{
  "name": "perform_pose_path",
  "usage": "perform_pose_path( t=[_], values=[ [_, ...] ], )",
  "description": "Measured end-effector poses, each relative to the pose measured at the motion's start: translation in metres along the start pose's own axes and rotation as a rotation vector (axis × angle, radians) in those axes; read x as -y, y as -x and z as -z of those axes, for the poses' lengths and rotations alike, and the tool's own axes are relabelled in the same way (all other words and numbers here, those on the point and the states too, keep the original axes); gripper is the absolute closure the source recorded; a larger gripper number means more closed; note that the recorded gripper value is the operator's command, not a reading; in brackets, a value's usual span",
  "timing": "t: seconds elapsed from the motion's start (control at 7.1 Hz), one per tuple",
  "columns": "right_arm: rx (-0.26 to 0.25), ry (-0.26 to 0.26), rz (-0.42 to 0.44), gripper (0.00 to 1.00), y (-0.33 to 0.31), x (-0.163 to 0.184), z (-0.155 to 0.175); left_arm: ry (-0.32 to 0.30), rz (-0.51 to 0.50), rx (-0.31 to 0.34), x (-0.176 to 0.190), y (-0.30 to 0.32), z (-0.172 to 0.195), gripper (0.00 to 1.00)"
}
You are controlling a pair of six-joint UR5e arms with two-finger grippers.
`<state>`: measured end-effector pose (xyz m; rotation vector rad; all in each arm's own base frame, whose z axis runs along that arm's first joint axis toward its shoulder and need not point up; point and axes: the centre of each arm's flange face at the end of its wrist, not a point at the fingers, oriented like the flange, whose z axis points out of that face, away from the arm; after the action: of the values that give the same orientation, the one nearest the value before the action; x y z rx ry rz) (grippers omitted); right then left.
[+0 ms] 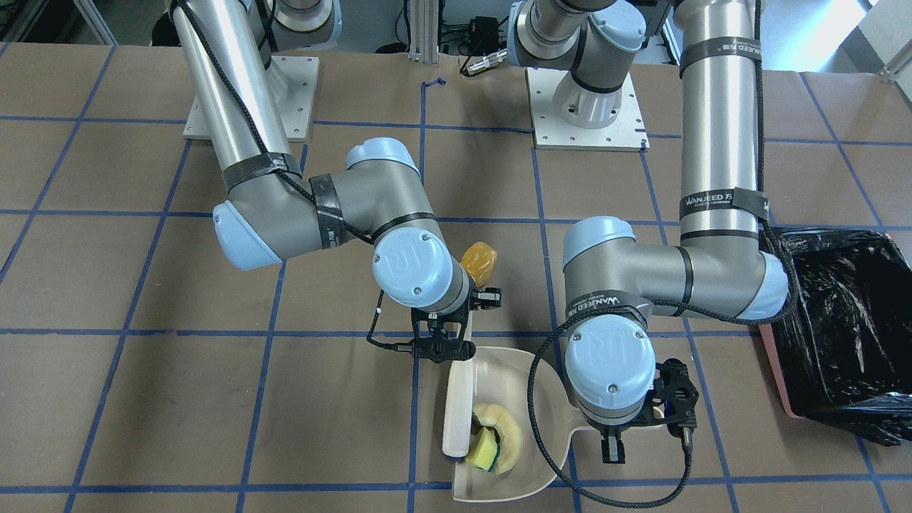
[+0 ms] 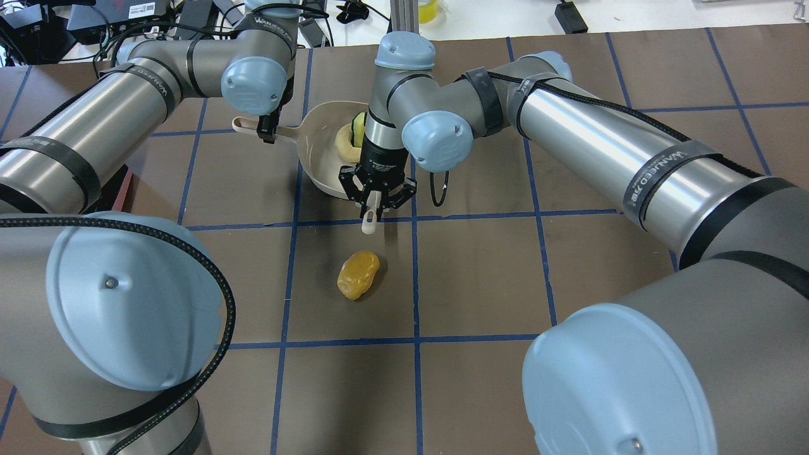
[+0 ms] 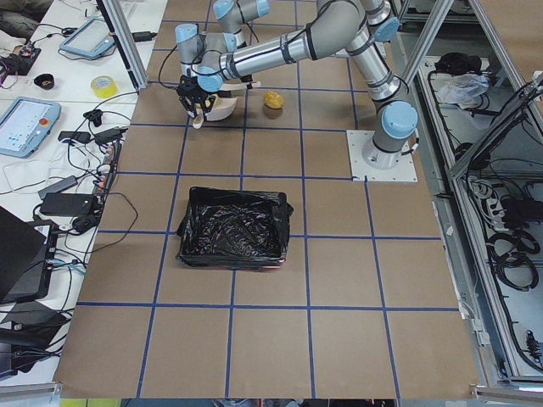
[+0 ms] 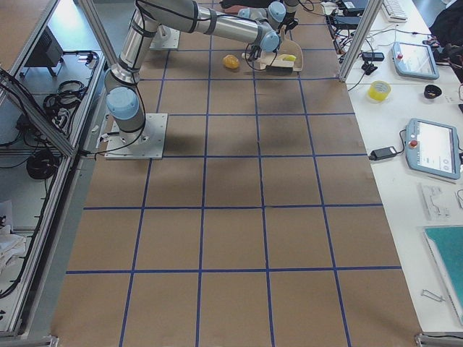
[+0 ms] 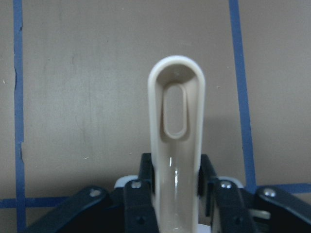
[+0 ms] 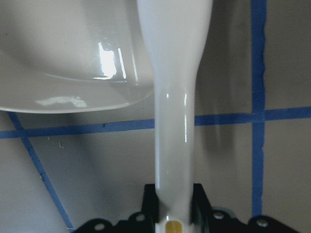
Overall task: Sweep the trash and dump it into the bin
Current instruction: 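Sweep the banana piece into the dustpan with the right-held brush, then pull the brush back while the left gripper slides the dustpan toward the potato piece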
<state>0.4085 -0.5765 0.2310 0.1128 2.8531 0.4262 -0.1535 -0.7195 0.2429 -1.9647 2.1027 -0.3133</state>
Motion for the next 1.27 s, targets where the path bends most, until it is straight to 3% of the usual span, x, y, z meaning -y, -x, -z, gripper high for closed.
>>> perform_pose_path(
  t=[0.7,0.99,1.27],
  values=[
    [0.031,0.002,0.227,0.82,0.002,0.0,0.006,0.017,-0.003,-0.004,-0.001,0.0,0.001,1.0],
    [-0.005,-0.011,0.21,0.82,-0.022,0.007,0.028,0.059,-0.007,-0.009,-0.004,0.003,0.007,1.0],
    [-0.086,-0.023,0.164,0.82,-0.051,0.001,0.068,0.083,-0.005,-0.018,-0.002,0.006,0.015,1.0]
  ],
)
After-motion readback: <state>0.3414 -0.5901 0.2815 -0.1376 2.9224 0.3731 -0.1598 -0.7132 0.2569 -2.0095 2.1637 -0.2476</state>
